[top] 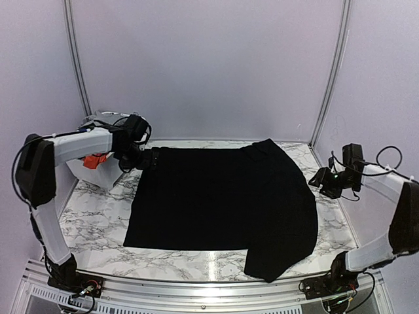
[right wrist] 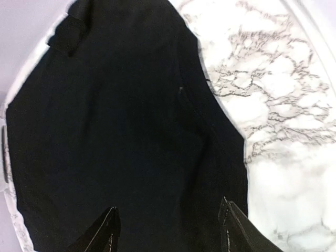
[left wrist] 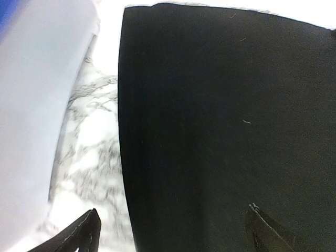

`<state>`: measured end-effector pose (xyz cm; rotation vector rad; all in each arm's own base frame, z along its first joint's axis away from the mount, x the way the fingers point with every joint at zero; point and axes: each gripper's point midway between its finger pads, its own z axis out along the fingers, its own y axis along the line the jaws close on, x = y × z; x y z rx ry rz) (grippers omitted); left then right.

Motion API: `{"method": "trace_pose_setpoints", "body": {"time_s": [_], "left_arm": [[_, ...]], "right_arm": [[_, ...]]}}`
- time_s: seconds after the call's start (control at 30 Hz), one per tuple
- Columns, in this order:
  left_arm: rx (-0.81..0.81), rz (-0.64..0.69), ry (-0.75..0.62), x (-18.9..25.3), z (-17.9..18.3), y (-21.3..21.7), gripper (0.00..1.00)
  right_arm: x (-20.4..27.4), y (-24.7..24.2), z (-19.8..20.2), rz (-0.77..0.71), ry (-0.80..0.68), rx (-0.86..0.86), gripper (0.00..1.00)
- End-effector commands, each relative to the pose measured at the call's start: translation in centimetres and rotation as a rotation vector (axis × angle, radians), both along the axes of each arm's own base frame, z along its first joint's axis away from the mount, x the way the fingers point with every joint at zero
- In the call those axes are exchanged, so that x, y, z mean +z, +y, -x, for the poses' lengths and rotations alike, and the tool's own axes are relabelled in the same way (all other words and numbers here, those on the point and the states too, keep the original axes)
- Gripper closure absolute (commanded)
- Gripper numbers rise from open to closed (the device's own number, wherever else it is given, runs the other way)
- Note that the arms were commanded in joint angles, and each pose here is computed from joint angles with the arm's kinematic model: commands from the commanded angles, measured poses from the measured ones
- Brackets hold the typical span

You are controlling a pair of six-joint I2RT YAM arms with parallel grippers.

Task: Fold and stack the mixed laundry pile
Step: Pick up the flattened T-shirt from the center of the board.

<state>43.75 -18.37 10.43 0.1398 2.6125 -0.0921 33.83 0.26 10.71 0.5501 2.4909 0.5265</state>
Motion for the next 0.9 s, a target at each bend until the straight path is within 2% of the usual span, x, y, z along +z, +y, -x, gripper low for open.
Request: {"method": "trace_pose_setpoints", "body": {"time_s": [0.0,0.17,0.33,0.63,0.87], "left_arm": [[0.022,0.105,-0.007,2.4,5.0,-0.5,0.01],[0.128,0.219,0.011,2.0,10.3,0.1,0.01],[0.236,0.253,0.047,0.9,13.8,0.8,0.01],[0.306,0.208,0.258,-5.2,17.1,0.2,0.01],[0.386,0.238,0.29,-5.2,18.6,0.9,0.04]], "right_arm": [[3.4,0.7,3.0,-0.035,-0.013,-0.107,0.4],[1.6,1.5,8.4,-0.045,0.14,-0.225,0.39],[-1.2,2.0,12.6,-0.063,0.268,-0.304,0.38],[-7.1,2.3,13.5,-0.071,0.411,-0.331,0.43],[-7.0,1.6,15.6,-0.041,0.46,-0.39,0.5]]}}
